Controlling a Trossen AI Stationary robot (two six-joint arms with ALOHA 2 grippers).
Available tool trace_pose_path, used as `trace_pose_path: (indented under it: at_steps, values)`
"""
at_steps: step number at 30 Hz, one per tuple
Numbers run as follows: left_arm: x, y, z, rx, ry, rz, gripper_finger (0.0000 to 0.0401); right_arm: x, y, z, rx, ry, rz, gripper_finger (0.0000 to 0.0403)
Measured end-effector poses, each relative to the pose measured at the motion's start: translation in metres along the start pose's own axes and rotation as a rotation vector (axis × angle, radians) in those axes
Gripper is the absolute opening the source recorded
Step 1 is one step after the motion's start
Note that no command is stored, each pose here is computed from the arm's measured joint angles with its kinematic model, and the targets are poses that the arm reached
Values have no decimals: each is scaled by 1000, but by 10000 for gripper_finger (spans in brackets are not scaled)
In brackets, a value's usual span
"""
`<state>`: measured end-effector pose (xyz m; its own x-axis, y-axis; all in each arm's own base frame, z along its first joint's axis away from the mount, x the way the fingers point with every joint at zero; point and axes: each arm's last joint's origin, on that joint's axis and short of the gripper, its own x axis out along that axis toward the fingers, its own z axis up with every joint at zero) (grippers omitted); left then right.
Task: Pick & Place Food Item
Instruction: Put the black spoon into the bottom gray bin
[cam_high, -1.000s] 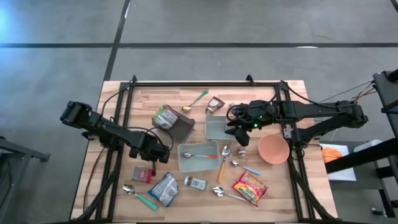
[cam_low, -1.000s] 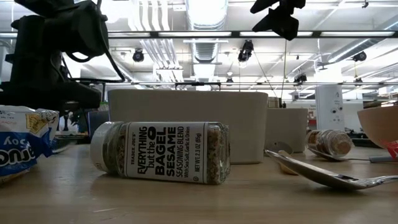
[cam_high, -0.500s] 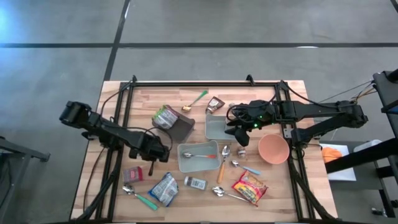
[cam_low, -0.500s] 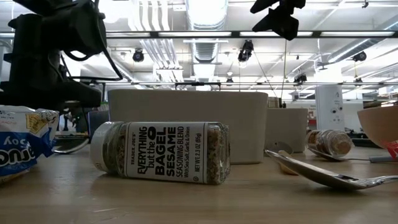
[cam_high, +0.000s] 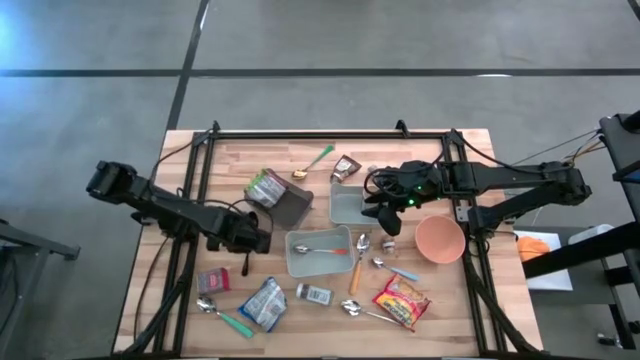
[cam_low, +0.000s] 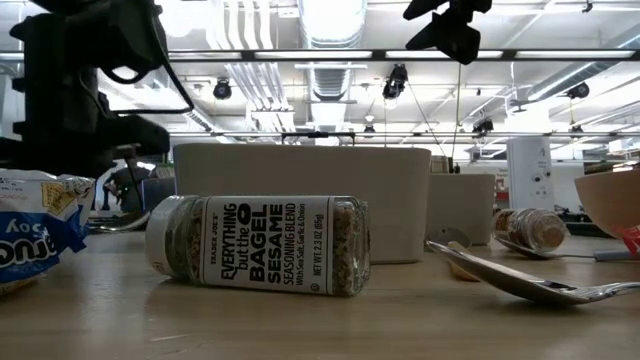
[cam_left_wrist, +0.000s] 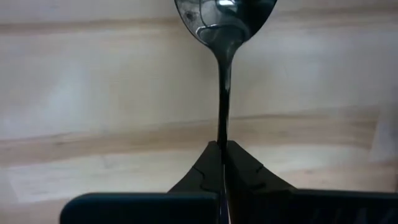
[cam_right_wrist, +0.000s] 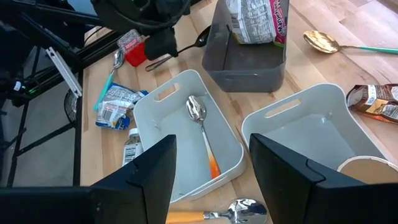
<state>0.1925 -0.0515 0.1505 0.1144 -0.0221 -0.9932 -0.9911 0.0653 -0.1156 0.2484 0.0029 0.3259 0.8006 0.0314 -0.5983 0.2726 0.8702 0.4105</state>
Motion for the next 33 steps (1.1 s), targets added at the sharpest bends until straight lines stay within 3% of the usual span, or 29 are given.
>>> trace_pose_path:
  at_steps: [12,20,33]
  values:
    - [-28,16,-9,-24,29,-73,0,0,0,0,-8,0,0,200]
    - [-49,28,-18,-80,30,-194,0,0,0,0,-28,0,0,200]
    - [-100,9,-24,-16,-52,-368,0,0,0,0,-34,0,0,200]
